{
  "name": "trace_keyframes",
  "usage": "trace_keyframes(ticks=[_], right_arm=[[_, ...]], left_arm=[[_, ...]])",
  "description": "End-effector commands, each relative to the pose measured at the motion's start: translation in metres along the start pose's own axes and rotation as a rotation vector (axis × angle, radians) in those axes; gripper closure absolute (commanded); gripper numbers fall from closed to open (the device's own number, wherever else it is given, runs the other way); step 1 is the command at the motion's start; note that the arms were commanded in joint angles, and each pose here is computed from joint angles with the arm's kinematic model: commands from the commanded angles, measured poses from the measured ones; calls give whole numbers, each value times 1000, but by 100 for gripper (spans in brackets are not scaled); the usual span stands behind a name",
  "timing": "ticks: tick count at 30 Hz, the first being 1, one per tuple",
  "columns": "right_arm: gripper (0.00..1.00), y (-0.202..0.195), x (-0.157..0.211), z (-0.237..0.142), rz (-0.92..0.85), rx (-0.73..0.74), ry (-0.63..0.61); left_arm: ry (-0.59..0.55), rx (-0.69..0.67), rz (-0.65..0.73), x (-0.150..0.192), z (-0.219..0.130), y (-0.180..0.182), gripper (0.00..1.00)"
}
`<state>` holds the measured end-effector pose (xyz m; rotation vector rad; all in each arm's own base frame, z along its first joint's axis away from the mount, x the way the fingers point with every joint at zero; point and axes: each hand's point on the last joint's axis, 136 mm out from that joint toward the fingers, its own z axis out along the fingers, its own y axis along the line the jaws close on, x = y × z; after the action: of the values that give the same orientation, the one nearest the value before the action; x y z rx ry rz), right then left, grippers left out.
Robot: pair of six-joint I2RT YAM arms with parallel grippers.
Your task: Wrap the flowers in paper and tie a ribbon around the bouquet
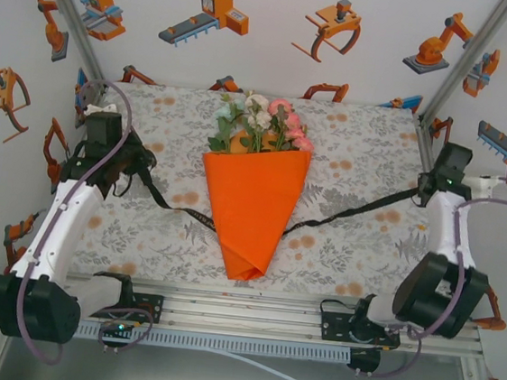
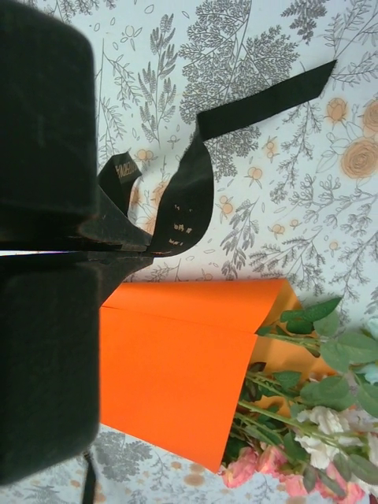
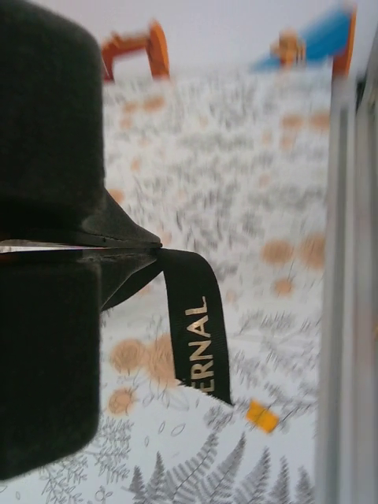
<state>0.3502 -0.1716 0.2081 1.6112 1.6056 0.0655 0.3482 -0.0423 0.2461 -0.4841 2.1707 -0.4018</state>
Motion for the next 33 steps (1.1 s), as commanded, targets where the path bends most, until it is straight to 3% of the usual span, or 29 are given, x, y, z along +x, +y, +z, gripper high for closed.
trace_keyframes(ticks=[1,6,8,13,19,22,23,24,27,33], right_arm=[[100,42,-15,-34,-69,-201,-16],[100,126,46,-76,-202,-520,249],[100,154,74,-99,-294,-600,299],[100,218,193,-174,-498,-805,500],[100,232,392,-253,-670,-889,808],[100,220,479,-282,-733,-857,941],[97,217,502,-297,-766,-874,988],[87,211,524,-306,-813,-880,1023],[56,216,536,-319,-904,-928,1020],[40,246,482,-317,-958,-1044,867]], left_arm=[[-45,95,31,-15,-16,-26,100],[-25,157,106,-3,-11,-56,100],[-26,162,146,2,-11,-65,100],[-47,199,210,7,-16,-76,100],[-83,251,218,12,-26,-83,100],[-122,151,181,7,-30,-64,100],[-130,135,185,6,-33,-60,100],[-135,125,186,6,-35,-57,100],[-141,135,186,8,-41,-56,100],[-159,221,210,11,-48,-68,100]])
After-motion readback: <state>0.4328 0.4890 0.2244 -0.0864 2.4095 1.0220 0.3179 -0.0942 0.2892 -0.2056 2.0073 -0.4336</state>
